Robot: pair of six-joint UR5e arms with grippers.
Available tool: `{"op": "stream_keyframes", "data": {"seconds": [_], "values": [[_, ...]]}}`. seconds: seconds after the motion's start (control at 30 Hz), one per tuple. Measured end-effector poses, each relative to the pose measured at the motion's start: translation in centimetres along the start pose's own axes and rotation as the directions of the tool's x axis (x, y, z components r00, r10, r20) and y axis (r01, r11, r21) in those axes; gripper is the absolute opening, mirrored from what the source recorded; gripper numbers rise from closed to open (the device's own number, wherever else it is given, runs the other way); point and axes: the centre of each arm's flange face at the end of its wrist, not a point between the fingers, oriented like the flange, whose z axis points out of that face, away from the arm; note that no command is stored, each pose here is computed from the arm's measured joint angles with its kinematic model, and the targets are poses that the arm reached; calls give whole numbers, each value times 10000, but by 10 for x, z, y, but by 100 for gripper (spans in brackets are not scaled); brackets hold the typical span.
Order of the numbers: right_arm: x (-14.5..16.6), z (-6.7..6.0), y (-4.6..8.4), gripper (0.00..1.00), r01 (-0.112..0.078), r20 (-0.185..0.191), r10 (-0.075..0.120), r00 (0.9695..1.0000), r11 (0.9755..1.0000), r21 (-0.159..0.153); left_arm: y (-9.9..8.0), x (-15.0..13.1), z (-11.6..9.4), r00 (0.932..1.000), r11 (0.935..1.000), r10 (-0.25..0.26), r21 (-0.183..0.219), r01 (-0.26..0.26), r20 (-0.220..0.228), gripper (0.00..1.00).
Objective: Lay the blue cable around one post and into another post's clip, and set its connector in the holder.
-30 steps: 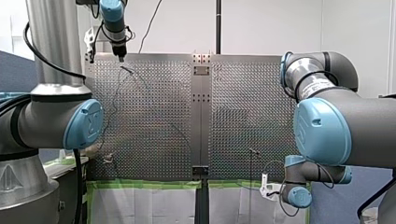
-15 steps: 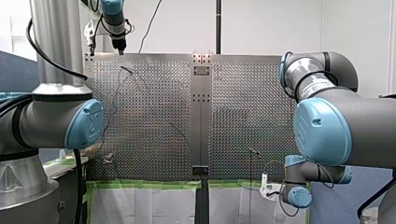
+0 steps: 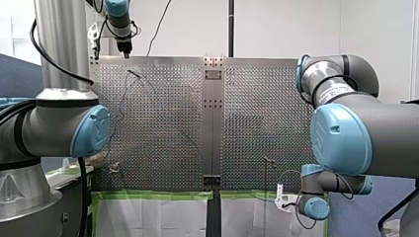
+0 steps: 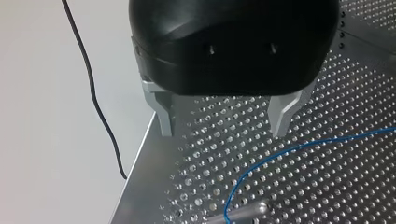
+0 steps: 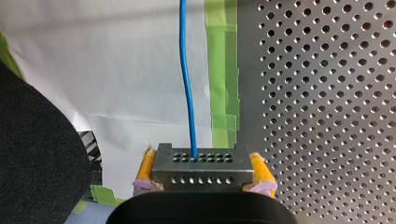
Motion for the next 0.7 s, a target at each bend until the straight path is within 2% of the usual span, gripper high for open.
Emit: {"op": "stream_keyframes", "data": {"seconds": [0.23,0.53,0.7], "values": [[0,0,-1,0,-9,35,9,10000,10000,6,3,0,0,10000,9999,11,-167,-12,-96,98],[-1,-1,-3,0,10,56,-11,10000,10000,53,11,3,-6,9991,9965,129,-817,-163,-412,98],[-1,-1,-4,0,14,59,-15,10000,10000,71,11,3,-6,9989,9958,145,-901,-184,-441,98]]}}
